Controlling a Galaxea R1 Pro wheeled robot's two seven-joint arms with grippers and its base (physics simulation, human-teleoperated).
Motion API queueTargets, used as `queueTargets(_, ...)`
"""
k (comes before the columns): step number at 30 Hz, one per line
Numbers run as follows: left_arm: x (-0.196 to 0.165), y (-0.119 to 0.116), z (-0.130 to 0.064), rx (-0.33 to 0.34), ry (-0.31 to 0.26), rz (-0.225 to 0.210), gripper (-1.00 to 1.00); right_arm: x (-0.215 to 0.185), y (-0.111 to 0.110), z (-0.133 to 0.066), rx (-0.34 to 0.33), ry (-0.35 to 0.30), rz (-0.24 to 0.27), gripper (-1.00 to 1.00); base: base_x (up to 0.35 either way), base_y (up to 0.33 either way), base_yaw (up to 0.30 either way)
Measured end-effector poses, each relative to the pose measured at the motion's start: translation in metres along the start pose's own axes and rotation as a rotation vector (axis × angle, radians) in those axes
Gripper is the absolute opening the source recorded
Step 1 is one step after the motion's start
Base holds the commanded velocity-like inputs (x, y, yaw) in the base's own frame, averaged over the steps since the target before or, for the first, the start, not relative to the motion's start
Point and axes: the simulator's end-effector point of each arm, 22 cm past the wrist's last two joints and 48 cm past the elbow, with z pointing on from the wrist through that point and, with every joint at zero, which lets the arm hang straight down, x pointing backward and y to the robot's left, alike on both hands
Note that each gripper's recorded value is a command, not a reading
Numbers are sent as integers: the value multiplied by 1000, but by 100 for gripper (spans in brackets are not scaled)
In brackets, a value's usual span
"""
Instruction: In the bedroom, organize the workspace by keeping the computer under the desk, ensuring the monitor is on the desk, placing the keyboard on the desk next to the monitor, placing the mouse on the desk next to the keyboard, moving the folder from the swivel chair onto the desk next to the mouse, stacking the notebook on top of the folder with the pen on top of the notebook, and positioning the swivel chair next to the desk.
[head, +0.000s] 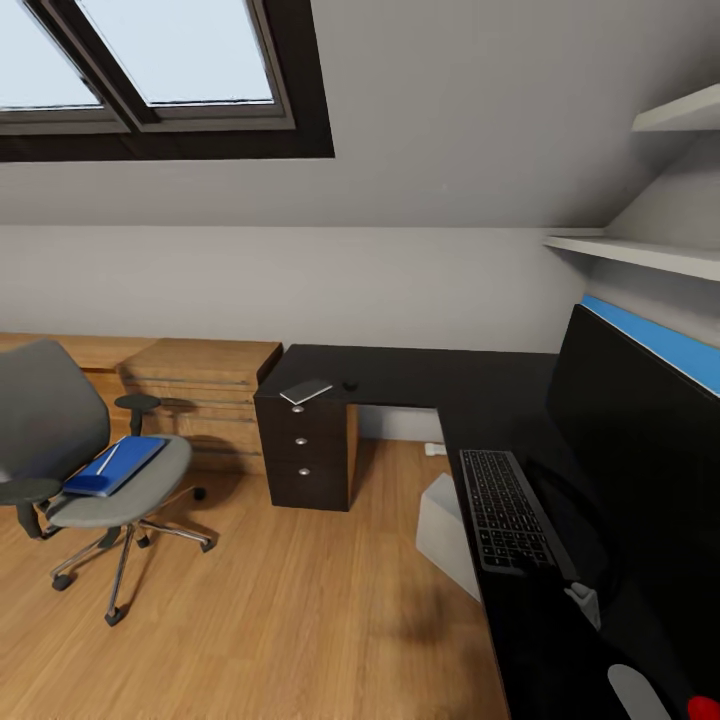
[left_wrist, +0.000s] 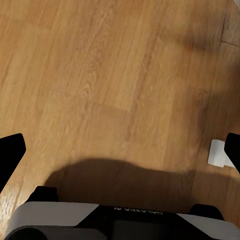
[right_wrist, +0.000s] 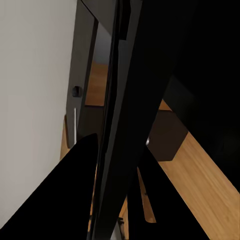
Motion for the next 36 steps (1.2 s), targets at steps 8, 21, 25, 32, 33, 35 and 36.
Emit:
queueTargets(8, 0, 0, 0, 0, 0, 0, 100, 1, 0, 0, -2, 3, 2, -100, -63, -65, 0)
queueTargets(21, 0, 0, 0, -2, 1, 1, 100, 1, 0, 0, 0, 4, 0, -100, -33, -2, 0)
queueTargets(25, 0, 0, 0, -1, 1, 0, 100, 1, 0, 0, 0, 4, -1, -100, -55, 0, 0)
queueTargets(32, 0, 0, 0, -1, 0, 0, 100, 0, 0, 0, -1, 4, -1, -100, -2, 0, 0)
queueTargets(33, 0, 0, 0, -1, -1, 0, 100, 0, 0, 0, -1, 4, -1, -100, 0, 0, 0)
queueTargets(35, 0, 0, 0, -1, -1, -1, 100, 1, 0, 0, -2, 4, 0, -100, 0, 0, 0)
queueTargets(36, 0, 0, 0, -1, -1, 0, 100, 1, 0, 0, -2, 3, 0, -100, 0, 0, 0)
